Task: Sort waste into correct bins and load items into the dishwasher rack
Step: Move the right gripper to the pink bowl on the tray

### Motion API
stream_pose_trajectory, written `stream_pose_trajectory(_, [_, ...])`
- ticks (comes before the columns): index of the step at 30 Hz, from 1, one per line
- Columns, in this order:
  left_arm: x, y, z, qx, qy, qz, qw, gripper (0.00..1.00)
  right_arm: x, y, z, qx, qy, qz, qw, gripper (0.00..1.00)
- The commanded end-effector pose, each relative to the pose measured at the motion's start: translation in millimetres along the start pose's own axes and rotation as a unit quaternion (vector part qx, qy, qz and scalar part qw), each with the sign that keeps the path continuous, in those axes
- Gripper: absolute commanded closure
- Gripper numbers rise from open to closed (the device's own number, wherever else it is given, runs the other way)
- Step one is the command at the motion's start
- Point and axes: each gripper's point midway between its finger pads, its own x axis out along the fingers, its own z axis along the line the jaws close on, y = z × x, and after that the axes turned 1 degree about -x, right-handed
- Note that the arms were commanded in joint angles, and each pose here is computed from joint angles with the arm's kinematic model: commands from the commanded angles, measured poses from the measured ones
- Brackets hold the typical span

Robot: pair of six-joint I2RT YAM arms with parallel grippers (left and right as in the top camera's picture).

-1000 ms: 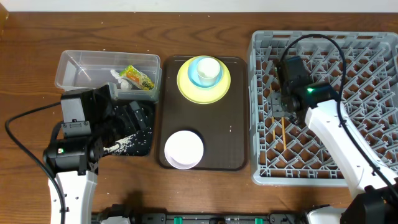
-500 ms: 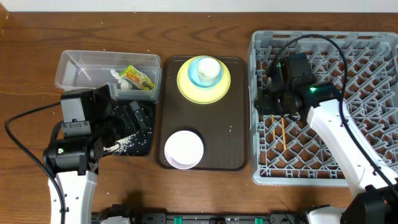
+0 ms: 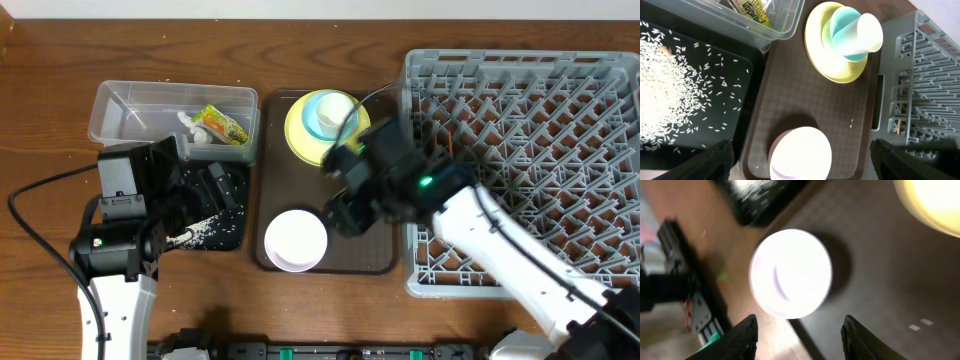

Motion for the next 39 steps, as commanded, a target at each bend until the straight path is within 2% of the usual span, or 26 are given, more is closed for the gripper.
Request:
stream_pose_trajectory(1, [-1, -2, 1, 0.006, -0.003, -0.004, 1.000, 0.10, 14, 7, 15, -0.066, 0.037, 0.016, 0.997, 0.48])
stream_pose_trajectory(8, [-1, -2, 1, 0.005, -0.003, -0.004, 1.000, 0.10, 38, 0, 37, -0.156, 0.126, -0.001, 0.980, 0.48])
stream_pose_trajectory(12, [-1, -2, 1, 0.005, -0.003, -0.004, 1.000, 0.10, 64, 1, 48, -0.183, 0.133, 0.002, 0.974, 0.48])
stream_pose_trajectory(19, [-1, -2, 1, 0.006, -0.003, -0.004, 1.000, 0.10, 117, 29, 40, -0.191, 0.132, 0.063, 0.971, 0.50])
stream_pose_trajectory(27, [-1, -2, 1, 0.006, -0.003, -0.004, 1.000, 0.10, 138, 48, 29, -0.184, 0.137, 0.100, 0.968, 0.75])
stream_pose_trajectory(30, [-1, -2, 1, 0.005, -0.003, -0.004, 1.000, 0.10, 138, 48, 29, -0.184, 0.137, 0.100, 0.968, 0.77])
stream_pose_trajectory(39, [-1, -2, 1, 0.005, -0.003, -0.004, 1.000, 0.10, 135, 51, 24, -0.183, 0.147, 0.108, 0.966, 0.72])
